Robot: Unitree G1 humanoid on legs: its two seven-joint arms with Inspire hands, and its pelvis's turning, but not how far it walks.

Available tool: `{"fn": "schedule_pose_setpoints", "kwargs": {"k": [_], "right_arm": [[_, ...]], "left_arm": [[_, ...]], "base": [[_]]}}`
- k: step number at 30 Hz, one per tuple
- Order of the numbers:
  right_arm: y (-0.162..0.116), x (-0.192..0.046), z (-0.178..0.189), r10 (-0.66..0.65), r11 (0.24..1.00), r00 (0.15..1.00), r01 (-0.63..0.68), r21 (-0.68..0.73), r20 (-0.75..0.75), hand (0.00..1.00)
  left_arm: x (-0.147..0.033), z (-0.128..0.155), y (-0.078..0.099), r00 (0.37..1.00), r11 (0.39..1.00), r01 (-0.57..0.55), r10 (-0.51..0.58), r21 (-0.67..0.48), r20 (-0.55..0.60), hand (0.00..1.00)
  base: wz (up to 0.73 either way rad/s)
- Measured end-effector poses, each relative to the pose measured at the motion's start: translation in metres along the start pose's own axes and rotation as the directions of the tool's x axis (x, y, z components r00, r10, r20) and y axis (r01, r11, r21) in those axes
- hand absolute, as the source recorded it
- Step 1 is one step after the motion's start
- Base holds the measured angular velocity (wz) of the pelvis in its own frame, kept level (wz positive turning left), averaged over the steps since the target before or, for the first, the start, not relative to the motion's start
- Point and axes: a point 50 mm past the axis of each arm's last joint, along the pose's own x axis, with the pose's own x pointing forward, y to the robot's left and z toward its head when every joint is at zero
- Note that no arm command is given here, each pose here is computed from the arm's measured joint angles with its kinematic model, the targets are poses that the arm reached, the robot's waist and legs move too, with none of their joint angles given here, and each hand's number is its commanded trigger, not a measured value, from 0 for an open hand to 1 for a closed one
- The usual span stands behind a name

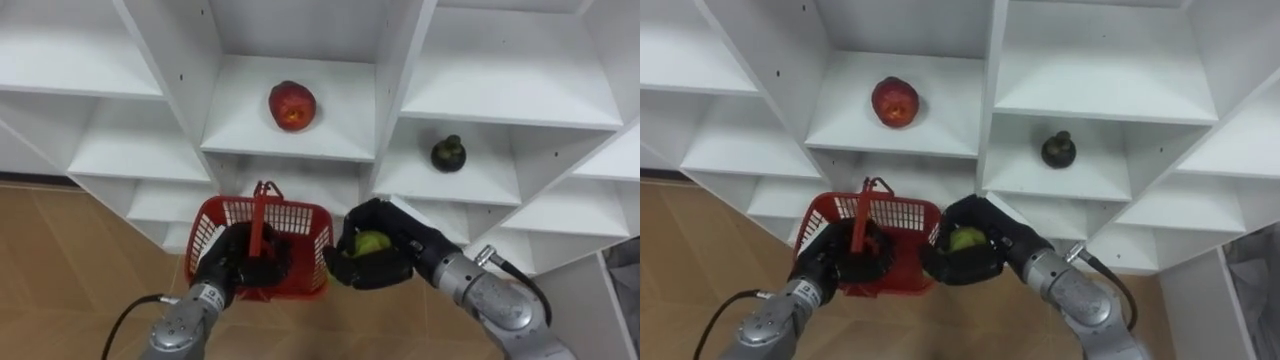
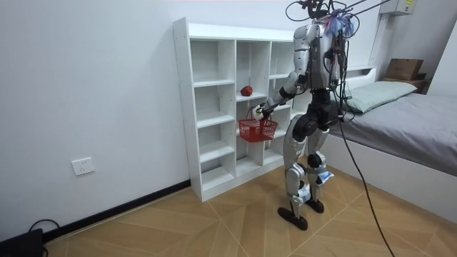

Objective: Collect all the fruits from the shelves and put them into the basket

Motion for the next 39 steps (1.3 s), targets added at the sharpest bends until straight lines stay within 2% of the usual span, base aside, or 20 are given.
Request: {"fn": "schedule_pose_setpoints", "kwargs": {"k": [15, 23, 39], "right_arm": [[0.000, -0.002, -0.008, 0.006, 1.000, 0.999, -0.006, 0.006, -0.039, 1.00], [0.005, 0.000, -0.007, 0.012, 1.000, 0.999, -0.012, 0.000, -0.038, 1.00], [0.012, 0.002, -0.006, 0.048, 0.999, 0.998, -0.048, -0.007, -0.037, 1.00]], "left_arm": [[-0.002, 0.004, -0.008, 0.985, 0.985, 0.169, -0.169, 0.038, 0.010, 1.00], [-0.004, 0.005, -0.019, 0.961, 0.958, 0.277, -0.278, 0.069, 0.002, 1.00], [-0.014, 0.004, -0.019, 0.950, 0.947, 0.310, -0.312, 0.080, 0.013, 1.00]], "base": [[0.00], [0.00], [0.00]]}}
